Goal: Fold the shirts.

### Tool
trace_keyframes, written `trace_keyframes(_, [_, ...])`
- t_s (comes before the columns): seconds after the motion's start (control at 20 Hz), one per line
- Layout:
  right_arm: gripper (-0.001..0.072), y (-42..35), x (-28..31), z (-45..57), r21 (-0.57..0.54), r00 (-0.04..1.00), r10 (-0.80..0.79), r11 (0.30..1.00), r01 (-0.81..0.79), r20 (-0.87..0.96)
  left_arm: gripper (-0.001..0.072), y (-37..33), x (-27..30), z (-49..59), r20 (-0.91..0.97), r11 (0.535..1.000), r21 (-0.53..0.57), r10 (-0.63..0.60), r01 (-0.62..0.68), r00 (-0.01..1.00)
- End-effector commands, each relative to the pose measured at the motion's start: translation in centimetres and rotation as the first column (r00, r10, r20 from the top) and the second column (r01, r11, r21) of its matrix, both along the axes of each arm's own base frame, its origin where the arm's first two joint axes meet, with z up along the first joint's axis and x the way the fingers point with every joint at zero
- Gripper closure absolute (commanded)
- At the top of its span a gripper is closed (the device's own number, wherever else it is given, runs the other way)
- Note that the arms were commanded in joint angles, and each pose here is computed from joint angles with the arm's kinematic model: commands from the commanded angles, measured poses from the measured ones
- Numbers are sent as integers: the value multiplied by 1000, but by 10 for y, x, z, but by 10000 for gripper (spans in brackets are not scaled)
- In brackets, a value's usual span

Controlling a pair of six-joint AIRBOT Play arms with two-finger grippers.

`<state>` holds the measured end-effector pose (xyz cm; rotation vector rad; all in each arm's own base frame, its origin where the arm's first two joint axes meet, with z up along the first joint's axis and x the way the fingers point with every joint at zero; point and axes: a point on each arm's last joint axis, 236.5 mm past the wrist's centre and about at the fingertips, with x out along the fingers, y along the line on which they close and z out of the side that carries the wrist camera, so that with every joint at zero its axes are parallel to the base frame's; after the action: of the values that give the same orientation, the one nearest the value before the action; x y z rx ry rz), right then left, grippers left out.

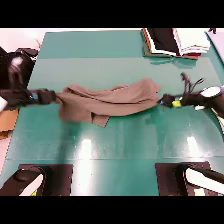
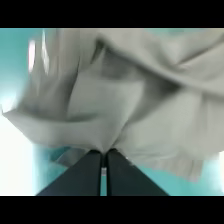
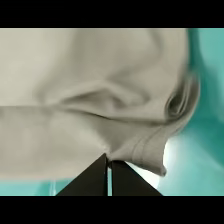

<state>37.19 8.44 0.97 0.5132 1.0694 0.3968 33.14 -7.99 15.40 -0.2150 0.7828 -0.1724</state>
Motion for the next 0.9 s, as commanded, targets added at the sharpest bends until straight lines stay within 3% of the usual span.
trace_keyframes(0.0, [691,-7,10,160,-59,931,47,998,-27,361,681,8,-12,133,277,999,46,-32,20,960])
trace_keyframes(0.15, [691,-20,-20,316,-158,754,76,987,37,652,681,15,-63,276,558,1000,21,-27,18,829])
trace_keyframes(0.35, [692,-35,-90,459,-204,504,60,950,235,861,682,30,-163,409,815,999,-25,9,20,579])
trace_keyframes(0.5, [692,-41,-119,495,-226,456,57,918,325,888,683,35,-200,440,873,999,-39,22,25,487])
trace_keyframes(0.65, [693,-47,-117,495,-250,503,59,913,322,862,682,31,-179,422,830,999,-22,6,23,558])
trace_keyframes(0.85, [693,-67,-75,457,-228,626,17,939,259,780,681,15,-79,329,605,999,38,-50,33,794])
